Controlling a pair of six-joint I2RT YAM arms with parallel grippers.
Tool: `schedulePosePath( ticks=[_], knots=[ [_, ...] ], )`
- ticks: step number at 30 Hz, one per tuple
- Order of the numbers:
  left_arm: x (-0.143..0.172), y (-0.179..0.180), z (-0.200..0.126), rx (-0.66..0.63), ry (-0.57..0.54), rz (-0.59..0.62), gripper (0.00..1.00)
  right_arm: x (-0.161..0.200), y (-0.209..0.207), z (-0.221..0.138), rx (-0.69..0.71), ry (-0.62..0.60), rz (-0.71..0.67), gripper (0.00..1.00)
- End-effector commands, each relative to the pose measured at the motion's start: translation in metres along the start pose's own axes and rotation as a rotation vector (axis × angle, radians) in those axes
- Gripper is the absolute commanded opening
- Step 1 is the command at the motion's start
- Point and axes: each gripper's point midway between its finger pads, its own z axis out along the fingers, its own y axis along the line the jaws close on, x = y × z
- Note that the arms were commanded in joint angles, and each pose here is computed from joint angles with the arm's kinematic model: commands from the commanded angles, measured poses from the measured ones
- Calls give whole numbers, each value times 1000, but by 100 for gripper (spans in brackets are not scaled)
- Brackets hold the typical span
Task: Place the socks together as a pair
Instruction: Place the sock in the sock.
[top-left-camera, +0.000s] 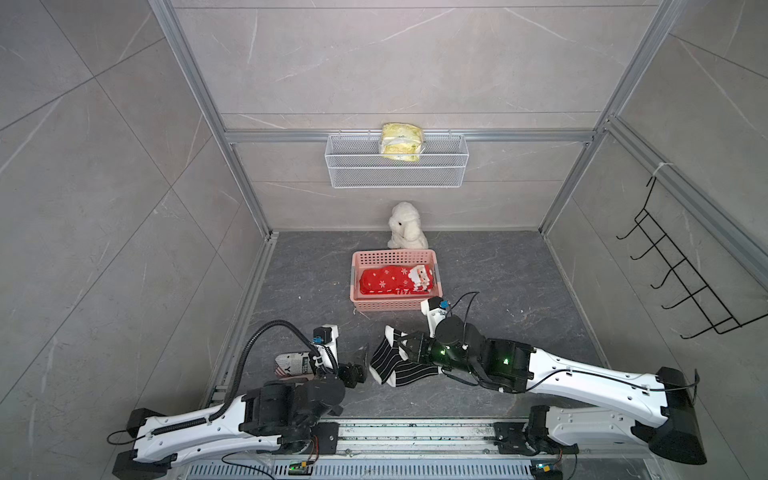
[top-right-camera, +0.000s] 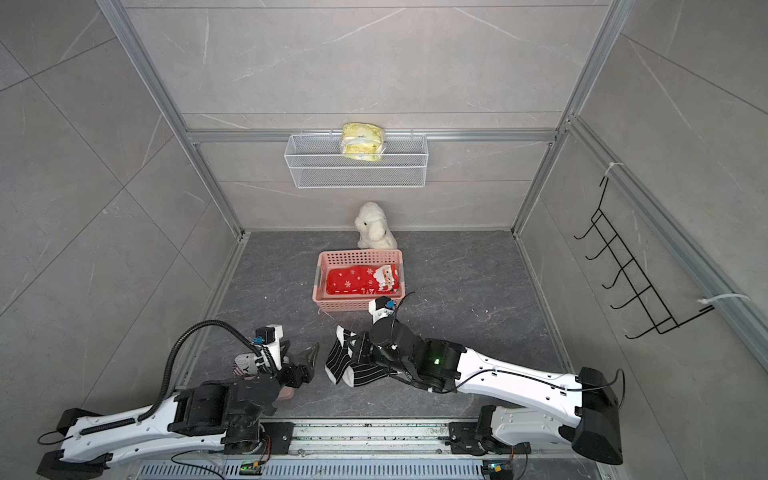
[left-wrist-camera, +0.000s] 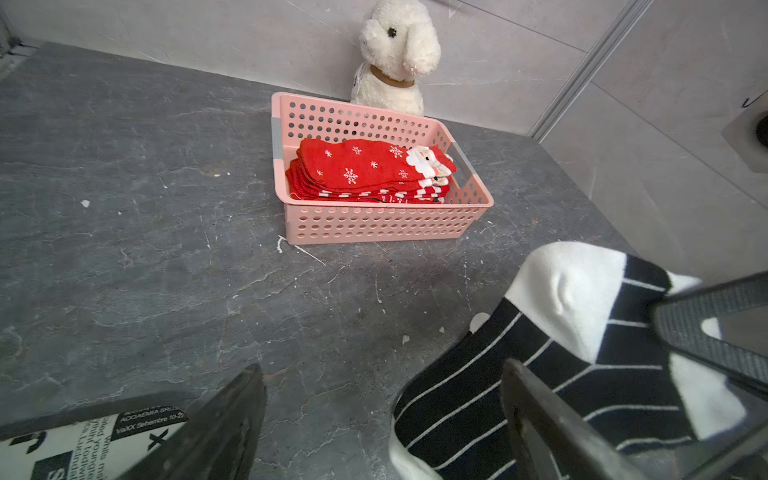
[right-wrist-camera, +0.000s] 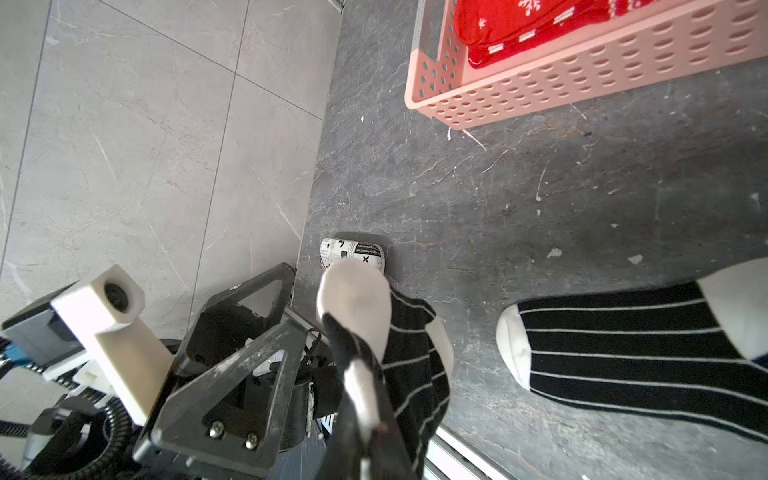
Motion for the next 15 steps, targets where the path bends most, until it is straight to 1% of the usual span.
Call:
schedulePosePath(
  ticks=[1, 5, 10, 13, 15],
  knots=[
    [-15, 2, -1, -52, -45, -53, 87, 1, 4, 8, -40, -14, 78, 0],
    [-12, 2, 1, -63, -45, -66, 84, 9, 4, 19, -69, 3, 139, 0],
    [-8, 8, 1, -67, -45, -88, 80, 16, 3, 31, -71, 23, 154, 0],
    [-7, 10, 0, -65, -39, -95, 79, 16, -3, 31, -52, 9, 149, 0],
    [-6, 9, 0, -65, -34, -97, 79, 14, -16, 28, -6, -12, 131, 0]
  ],
)
